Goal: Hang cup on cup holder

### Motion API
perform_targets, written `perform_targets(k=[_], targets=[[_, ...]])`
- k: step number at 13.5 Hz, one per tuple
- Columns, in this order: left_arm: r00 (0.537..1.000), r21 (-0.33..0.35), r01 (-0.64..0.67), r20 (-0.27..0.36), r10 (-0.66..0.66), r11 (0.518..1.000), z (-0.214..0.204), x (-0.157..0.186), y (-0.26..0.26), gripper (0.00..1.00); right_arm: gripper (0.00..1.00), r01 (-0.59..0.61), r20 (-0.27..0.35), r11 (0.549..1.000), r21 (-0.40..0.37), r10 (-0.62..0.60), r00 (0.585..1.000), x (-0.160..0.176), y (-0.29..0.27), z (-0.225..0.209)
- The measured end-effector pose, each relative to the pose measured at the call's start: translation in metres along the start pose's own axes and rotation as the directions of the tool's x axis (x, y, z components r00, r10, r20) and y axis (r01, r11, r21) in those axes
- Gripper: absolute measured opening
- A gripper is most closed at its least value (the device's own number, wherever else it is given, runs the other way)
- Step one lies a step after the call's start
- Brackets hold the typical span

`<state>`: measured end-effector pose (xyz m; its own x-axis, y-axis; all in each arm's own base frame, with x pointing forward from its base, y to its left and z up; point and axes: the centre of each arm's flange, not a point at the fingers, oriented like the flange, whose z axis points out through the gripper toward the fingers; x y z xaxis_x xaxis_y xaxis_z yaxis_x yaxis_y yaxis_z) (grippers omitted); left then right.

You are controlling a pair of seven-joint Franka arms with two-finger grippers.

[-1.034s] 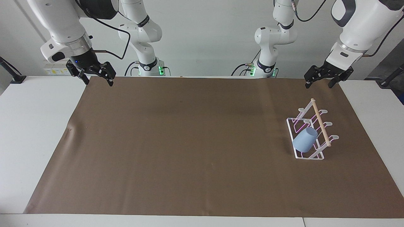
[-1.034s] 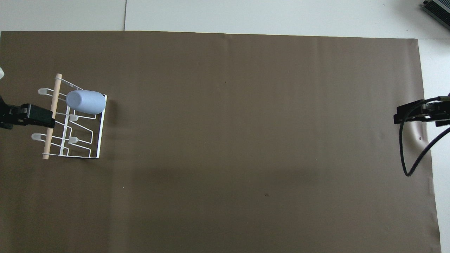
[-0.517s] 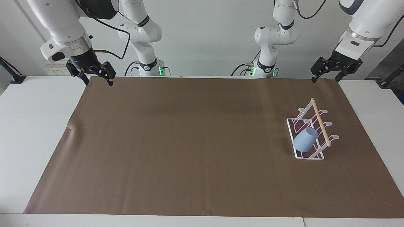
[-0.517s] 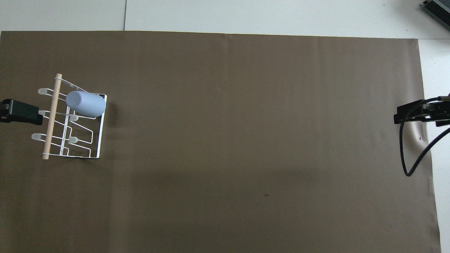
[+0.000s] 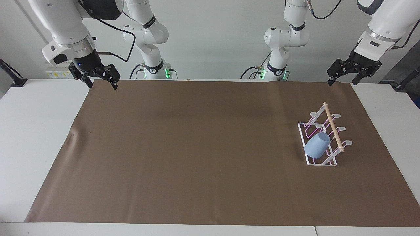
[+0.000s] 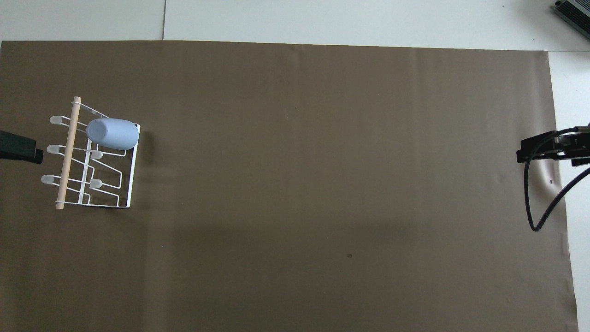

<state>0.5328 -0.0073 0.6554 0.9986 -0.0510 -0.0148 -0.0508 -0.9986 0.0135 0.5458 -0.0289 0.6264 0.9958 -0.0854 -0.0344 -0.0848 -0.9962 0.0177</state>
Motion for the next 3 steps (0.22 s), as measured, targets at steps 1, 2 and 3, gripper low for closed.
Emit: perform_targets(k=[1, 2, 3], targets=[[1.0, 0.0, -0.017, -0.001, 0.017, 1.0, -0.0003, 0.0, 0.0, 1.0, 1.0, -0.001, 0.0, 1.0, 0.0, 0.001, 1.0, 0.0, 0.0005, 0.0001], [1.0, 0.0, -0.027, -0.001, 0.027, 1.0, -0.0006, 0.0, 0.0, 1.0, 1.0, -0.001, 0.001, 1.0, 0.0, 0.001, 1.0, 0.0, 0.0008, 0.0002], [0.999, 0.0, -0.033, -0.002, 0.033, 0.999, -0.001, 0.0, 0.0001, 1.0, 1.0, -0.002, 0.001, 1.0, 0.0, 0.002, 1.0, 0.0, 0.0009, 0.0003]])
